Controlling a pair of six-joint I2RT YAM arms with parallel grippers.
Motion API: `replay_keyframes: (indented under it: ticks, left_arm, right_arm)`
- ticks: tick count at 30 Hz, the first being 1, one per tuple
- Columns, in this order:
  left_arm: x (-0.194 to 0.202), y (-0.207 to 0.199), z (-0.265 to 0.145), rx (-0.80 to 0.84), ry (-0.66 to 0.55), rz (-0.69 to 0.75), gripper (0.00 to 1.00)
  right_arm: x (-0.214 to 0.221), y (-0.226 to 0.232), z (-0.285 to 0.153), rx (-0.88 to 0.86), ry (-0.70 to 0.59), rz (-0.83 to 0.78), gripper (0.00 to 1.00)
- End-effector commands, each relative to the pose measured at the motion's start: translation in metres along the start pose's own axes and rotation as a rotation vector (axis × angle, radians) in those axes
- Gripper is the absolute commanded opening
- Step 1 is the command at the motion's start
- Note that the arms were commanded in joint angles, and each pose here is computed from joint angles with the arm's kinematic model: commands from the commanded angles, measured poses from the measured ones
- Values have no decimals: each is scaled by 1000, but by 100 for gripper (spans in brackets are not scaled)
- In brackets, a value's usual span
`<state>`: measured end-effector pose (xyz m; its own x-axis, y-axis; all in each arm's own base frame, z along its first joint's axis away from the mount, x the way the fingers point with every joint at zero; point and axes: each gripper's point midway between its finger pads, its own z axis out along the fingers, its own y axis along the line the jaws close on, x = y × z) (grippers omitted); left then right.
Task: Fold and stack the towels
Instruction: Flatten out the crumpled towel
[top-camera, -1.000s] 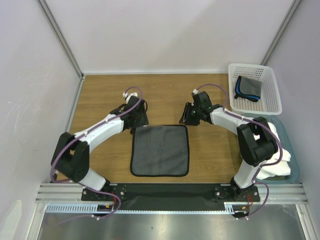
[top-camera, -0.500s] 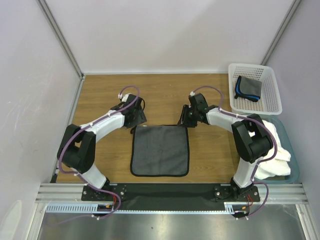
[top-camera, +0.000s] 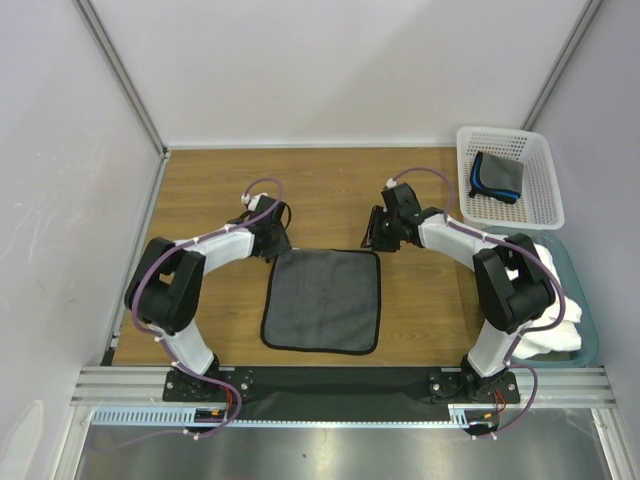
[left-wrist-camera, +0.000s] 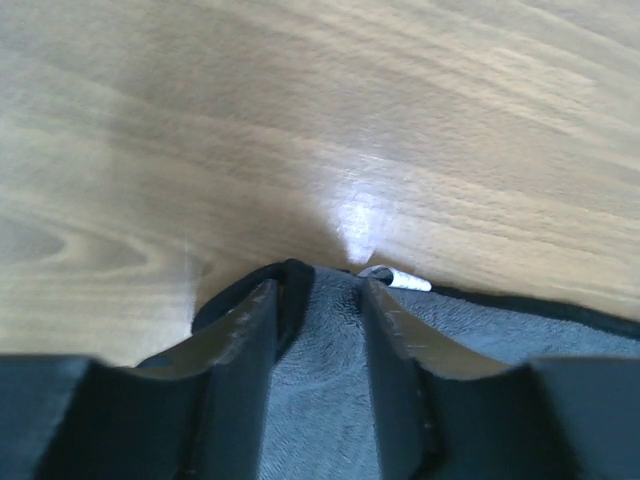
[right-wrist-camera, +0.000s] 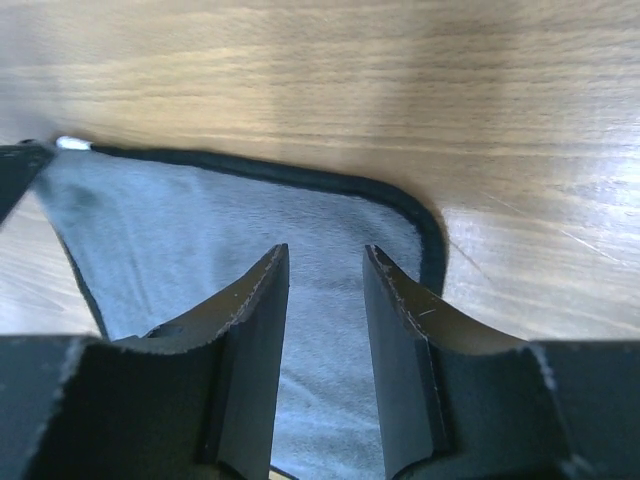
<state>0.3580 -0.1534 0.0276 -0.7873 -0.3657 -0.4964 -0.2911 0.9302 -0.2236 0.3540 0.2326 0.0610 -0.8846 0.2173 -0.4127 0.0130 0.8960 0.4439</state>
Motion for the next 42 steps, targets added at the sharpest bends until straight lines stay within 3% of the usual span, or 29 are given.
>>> replay_keyframes:
  ticks: [1, 9, 13, 18, 27, 34, 42]
  left_arm:
    - [-31, -21, -16, 153, -159, 22, 39]
    - [-61, -16, -75, 312, -494, 91, 31]
    - [-62, -10, -87, 339, -582, 114, 32]
    - [-45, 1, -62, 254, -472, 142, 33]
    - [-17, 5, -24, 133, -237, 45, 39]
    - [-12, 1, -10, 134, -206, 18, 50]
    - [-33, -23, -6, 222, -286, 11, 46]
  right_arm:
    - [-15, 1, -20, 2, -67, 0, 41]
    - [-9, -9, -19, 18, -59, 5, 40]
    - [-5, -9, -15, 10, -51, 15, 40]
    - [-1, -6, -12, -5, -30, 15, 40]
    - [7, -10, -5, 15, -19, 14, 39]
    - [7, -12, -9, 24, -24, 11, 38]
    - [6, -13, -11, 27, -26, 4, 38]
